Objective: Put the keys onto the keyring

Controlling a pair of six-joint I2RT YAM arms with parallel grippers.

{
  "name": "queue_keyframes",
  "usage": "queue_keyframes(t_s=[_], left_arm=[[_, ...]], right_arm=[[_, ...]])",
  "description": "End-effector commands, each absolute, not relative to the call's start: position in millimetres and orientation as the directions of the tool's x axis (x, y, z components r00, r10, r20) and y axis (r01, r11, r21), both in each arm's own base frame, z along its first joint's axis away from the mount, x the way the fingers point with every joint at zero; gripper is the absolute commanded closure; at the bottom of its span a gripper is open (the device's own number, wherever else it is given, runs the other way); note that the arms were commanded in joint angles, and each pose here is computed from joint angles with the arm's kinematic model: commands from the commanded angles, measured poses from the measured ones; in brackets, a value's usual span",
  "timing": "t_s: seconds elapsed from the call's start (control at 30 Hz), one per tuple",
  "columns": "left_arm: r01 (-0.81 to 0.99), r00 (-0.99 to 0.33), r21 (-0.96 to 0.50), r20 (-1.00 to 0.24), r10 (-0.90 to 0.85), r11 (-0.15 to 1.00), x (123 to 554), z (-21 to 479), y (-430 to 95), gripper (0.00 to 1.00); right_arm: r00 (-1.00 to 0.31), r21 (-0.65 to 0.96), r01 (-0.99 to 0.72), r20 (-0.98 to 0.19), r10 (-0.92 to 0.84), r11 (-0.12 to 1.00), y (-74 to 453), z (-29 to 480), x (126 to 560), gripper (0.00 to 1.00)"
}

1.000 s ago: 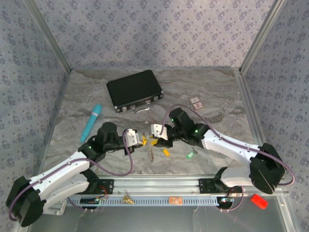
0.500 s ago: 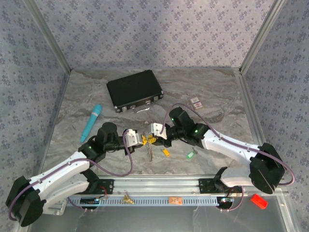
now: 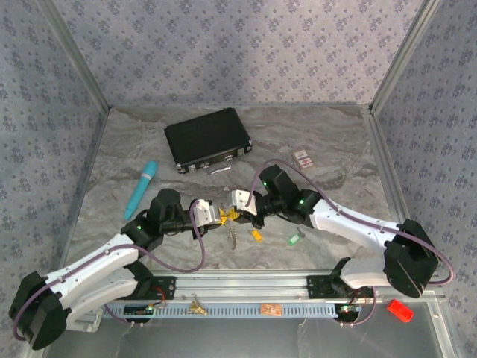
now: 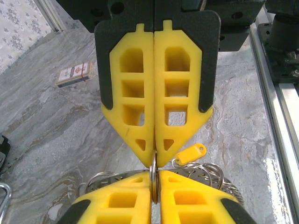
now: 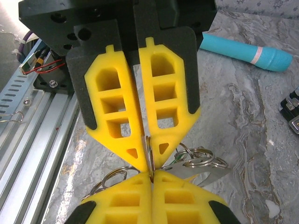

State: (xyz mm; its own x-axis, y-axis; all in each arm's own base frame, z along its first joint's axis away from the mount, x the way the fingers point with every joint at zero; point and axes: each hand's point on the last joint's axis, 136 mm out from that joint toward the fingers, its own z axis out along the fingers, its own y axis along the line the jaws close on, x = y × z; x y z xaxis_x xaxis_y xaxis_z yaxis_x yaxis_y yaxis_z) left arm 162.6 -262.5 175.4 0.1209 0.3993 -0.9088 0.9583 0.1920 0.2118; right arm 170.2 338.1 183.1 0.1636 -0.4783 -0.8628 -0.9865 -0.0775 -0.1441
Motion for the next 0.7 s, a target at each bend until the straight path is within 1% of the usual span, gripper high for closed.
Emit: queue_keyframes(t_s=[0.0,0.1,0.2,0.3,0.4,0.43,0.47,0.57,0.6,0.67], left_arm=[[0.952,0.165,0.247,-0.911,0.377,0.179,161.8,185.9,-266.7,0.86],[0.953,0.168,0.248,-0.912,0.373,0.177,161.9,187.8,-267.7,0.85],[0.954,0.171,0.248,-0.912,0.374,0.168,161.5,188.3,-268.5,0.87],[0.956,0.176,0.249,-0.91,0.374,0.156,160.1,188.8,-269.6,0.9],[0.957,0.184,0.253,-0.908,0.377,0.142,159.3,189.1,-270.8,0.98],[0.956,0.187,0.257,-0.906,0.379,0.143,159.9,188.9,-270.7,1.0],[0.954,0.19,0.262,-0.904,0.382,0.145,160.5,188.6,-270.4,1.0],[0.946,0.208,0.285,-0.898,0.388,0.153,161.7,189.3,-268.4,1.0],[0.943,0.215,0.294,-0.896,0.39,0.157,162.3,189.8,-267.5,1.0],[0.93,0.245,0.33,-0.885,0.396,0.161,162.7,190.9,-266.7,1.0]], right_arm=[[0.193,-0.149,-0.98,-0.861,-0.47,-0.13,344.8,191.2,163.5,1.0],[0.196,-0.146,-0.979,-0.852,-0.485,-0.14,345.3,188.2,163.1,1.0],[0.202,-0.144,-0.978,-0.845,-0.495,-0.153,346.3,185.5,161.4,1.0],[0.206,-0.142,-0.976,-0.841,-0.501,-0.163,346.5,185.3,160.3,1.0],[0.21,-0.142,-0.975,-0.841,-0.498,-0.17,347.1,187.6,158.8,1.0],[0.201,-0.137,-0.977,-0.843,-0.499,-0.162,345.3,187.8,160.0,0.97],[0.188,-0.133,-0.98,-0.85,-0.492,-0.146,343.2,189.4,162.2,0.85],[0.145,-0.128,-0.989,-0.872,-0.469,-0.067,328.0,195.7,171.3,0.67],[0.132,-0.132,-0.991,-0.875,-0.466,-0.033,321.7,195.9,174.5,0.64],[0.102,-0.146,-0.987,-0.878,-0.467,0.059,307.0,198.0,183.1,0.61]])
